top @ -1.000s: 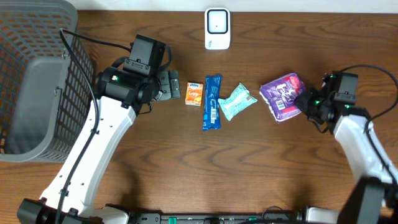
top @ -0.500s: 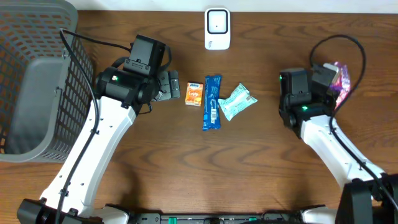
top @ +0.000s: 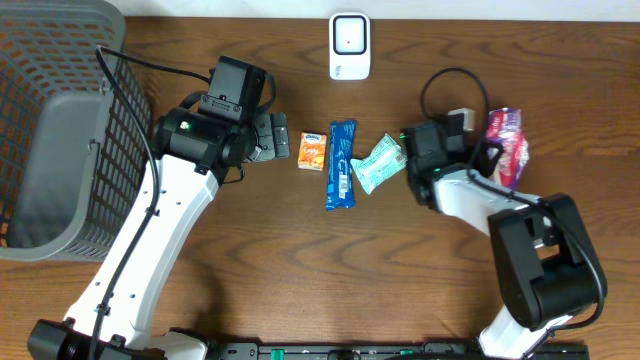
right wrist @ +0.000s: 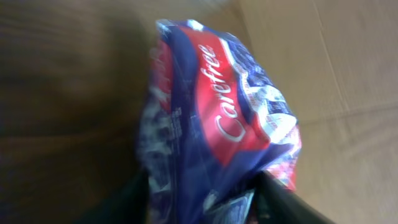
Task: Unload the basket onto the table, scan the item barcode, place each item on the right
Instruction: 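Lift the purple box with the right gripper and carry it right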
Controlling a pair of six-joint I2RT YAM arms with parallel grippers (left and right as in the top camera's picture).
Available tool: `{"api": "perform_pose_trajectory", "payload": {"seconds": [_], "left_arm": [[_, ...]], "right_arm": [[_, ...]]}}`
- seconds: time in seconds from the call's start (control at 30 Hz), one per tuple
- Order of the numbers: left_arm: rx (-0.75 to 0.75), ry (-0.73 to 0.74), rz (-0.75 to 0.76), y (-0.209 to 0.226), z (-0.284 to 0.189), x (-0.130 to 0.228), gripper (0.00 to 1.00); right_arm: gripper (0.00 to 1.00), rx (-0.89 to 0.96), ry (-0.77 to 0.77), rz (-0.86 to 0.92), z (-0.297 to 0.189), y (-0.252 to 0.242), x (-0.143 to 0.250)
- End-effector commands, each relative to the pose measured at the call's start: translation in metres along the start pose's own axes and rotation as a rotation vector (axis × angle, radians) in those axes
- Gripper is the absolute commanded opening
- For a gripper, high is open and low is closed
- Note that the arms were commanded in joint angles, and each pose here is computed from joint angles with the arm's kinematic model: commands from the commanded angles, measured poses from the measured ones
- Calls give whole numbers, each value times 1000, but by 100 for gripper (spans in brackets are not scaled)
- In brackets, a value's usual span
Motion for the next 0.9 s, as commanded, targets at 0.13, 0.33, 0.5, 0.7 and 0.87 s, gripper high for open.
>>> {"api": "perform_pose_trajectory", "payload": {"seconds": [0.13, 0.33, 0.5, 0.7, 0.87], "left_arm": [[-9, 0, 8, 1, 1, -1, 98], [-9, 0, 8, 1, 1, -1, 98], [-9, 0, 8, 1, 1, -1, 98], [-9, 0, 8, 1, 1, -1, 98], [-9, 0, 8, 1, 1, -1, 98]], "right_arm": [[74, -248, -185, 167, -59, -16, -59], [89, -718, -134, 369, -55, -90, -92], [99, -784, 13, 438, -13, -130, -67], [99, -756, 176, 504, 43, -134, -34], [99, -806, 267, 545, 83, -119, -19]]}}
Point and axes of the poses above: each gripper's point midway between its finger pads, its own z axis out along the fingers, its own y axis along the line the jaws close on, x = y × z, the point moved 10 cm from there along -z, back along the fingers, and after that the axes turned 10 degrees about -z, right-handed, at the moved point
